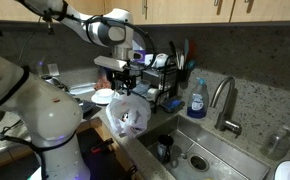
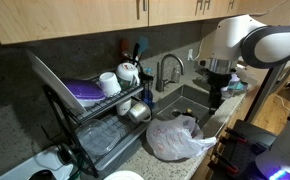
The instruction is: Take the white object from the white plastic and put it on the black bowl
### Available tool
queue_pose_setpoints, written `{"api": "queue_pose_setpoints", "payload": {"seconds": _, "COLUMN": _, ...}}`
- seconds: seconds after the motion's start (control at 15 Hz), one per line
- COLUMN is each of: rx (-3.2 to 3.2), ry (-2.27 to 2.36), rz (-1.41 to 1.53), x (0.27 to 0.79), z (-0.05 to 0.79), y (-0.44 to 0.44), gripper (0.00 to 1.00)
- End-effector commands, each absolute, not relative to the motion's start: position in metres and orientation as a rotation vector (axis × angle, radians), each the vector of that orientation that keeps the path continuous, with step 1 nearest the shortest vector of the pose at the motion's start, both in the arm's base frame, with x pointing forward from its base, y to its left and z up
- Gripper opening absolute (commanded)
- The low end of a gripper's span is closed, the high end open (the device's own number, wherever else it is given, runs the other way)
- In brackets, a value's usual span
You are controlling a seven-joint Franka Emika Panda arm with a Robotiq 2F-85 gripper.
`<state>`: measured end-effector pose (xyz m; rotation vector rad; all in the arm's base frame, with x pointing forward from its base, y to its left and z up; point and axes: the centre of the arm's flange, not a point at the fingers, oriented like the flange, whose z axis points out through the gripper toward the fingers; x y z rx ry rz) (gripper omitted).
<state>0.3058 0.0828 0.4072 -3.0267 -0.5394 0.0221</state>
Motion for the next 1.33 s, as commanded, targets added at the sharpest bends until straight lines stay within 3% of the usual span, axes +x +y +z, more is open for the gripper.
{"api": "queue_pose_setpoints", "payload": {"seconds": 0.0, "rx": -3.024, "ry": -0.536, "rz": 0.015, "x": 0.307, "z": 0.408, "y": 0.082, "gripper": 1.00}}
{"api": "queue_pose_setpoints", "payload": {"seconds": 0.33, "rx": -3.026, "ry": -0.551, "rz": 0.031, "x": 0.306, "z": 0.407, "y": 0.083, "gripper": 1.00}}
{"api": "queue_pose_setpoints", "payload": {"seconds": 1.27, "rx": -2.738, "ry": -0.470, "rz": 0.101, "x": 0.309, "z": 0.293, "y": 0.113, "gripper": 1.00}}
